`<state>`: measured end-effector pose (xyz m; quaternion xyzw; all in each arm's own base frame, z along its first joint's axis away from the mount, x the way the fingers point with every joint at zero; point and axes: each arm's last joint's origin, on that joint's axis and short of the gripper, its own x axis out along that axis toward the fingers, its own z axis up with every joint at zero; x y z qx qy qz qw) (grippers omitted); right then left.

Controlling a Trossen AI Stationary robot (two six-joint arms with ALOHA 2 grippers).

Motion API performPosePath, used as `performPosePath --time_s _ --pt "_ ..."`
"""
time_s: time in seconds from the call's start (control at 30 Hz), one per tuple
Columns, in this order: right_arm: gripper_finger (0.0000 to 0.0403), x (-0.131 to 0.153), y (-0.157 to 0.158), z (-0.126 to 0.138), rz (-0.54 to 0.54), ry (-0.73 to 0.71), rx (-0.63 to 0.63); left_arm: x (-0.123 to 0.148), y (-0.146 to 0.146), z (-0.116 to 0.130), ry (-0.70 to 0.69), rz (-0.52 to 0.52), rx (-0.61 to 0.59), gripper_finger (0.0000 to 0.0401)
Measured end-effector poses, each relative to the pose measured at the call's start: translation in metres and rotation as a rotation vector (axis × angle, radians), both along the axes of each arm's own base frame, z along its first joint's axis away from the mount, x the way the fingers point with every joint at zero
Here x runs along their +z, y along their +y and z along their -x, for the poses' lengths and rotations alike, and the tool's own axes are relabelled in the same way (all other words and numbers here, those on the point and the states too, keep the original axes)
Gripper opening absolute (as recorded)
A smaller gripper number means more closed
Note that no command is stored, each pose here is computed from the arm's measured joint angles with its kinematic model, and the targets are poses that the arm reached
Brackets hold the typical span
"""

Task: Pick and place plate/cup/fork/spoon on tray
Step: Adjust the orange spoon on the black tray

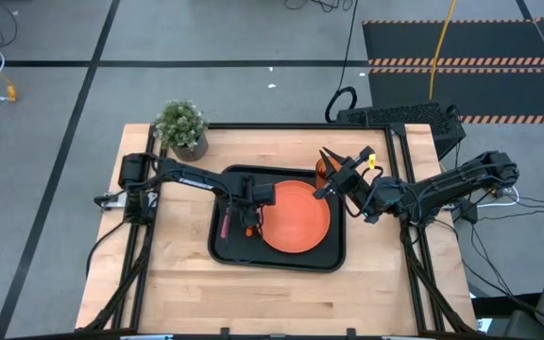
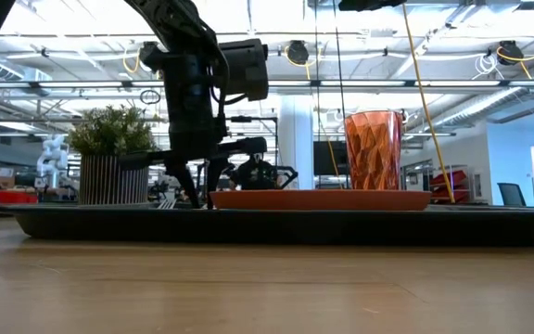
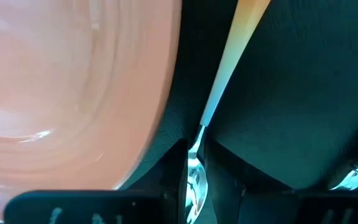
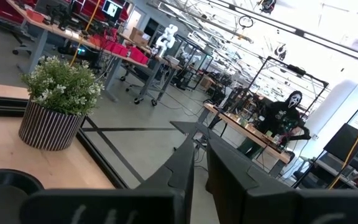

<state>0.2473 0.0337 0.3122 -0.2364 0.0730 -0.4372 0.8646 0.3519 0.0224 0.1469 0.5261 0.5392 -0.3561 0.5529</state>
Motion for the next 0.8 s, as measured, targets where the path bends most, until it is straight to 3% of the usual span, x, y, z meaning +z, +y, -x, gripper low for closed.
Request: performPosePath --time_s 0.8 --pt "0.0036 0.000 0.000 0.000 0.000 0.000 -0.001 -0.001 -0.013 0.008 0.073 -0.011 0.061 0.0046"
